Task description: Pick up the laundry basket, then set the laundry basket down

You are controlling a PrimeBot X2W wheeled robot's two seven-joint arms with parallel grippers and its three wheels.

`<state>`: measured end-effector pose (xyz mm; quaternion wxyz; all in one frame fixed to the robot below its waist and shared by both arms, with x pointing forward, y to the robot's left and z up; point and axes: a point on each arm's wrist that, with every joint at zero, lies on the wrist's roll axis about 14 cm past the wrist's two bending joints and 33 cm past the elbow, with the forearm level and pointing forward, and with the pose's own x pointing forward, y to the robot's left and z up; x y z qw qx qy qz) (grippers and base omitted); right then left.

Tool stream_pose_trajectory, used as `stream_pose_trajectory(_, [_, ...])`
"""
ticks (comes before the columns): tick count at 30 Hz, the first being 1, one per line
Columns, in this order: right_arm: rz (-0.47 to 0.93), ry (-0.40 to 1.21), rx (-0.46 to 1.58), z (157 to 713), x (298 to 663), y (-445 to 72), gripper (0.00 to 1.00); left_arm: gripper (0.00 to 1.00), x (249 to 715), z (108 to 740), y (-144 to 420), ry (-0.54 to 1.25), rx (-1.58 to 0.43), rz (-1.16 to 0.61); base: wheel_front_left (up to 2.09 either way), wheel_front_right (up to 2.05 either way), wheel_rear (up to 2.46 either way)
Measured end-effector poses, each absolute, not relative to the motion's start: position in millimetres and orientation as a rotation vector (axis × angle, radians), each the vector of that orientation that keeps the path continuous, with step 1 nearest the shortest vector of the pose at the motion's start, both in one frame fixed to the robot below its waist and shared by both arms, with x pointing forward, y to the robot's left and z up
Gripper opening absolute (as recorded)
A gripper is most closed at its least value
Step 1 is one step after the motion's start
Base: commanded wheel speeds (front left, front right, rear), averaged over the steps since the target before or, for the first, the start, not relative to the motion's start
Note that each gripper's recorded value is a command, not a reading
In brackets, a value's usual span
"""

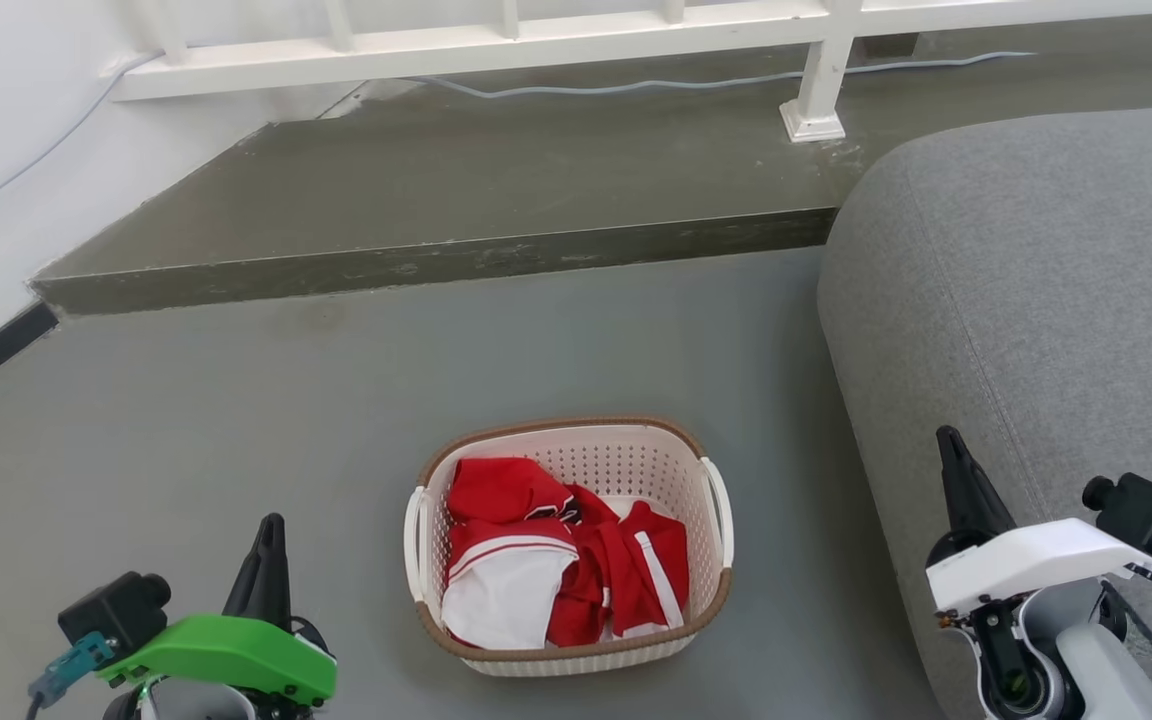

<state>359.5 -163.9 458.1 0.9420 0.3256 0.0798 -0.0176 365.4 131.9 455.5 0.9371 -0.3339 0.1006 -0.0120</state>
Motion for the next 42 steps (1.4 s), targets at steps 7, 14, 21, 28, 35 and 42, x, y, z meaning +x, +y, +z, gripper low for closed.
stream_pose_trajectory(7, [-0.061, 0.168, 0.762, 458, 360, -170, 0.0, 0.0, 365, 454, 137, 0.217, -0.777, -0.007, 0.0, 0.0, 0.0])
stream_pose_trajectory(14, [-0.074, 0.175, 0.86, 457, 361, -175, 0.0, 0.0, 364, 453, 143, 0.227, -0.876, 0.015, 0.0, 0.0, 0.0])
stream_pose_trajectory(21, [-0.091, 0.176, 0.961, 457, 362, -179, 0.0, 0.0, 364, 452, 149, 0.234, -0.972, 0.032, 0.0, 0.0, 0.0])
stream_pose_trajectory(28, [-0.1, 0.173, 1.047, 457, 363, -182, 0.0, 0.0, 364, 452, 153, 0.234, -1.06, 0.048, 0.0, 0.0, 0.0])
stream_pose_trajectory(35, [-0.11, 0.158, 1.165, 460, 365, -187, 0.0, 0.0, 366, 457, 159, 0.212, -1.169, 0.053, 0.0, 0.0, 0.0])
stream_pose_trajectory(42, [-0.106, 0.139, 1.262, 465, 368, -190, 0.0, 0.0, 368, 460, 165, 0.194, -1.271, 0.059, 0.0, 0.0, 0.0])
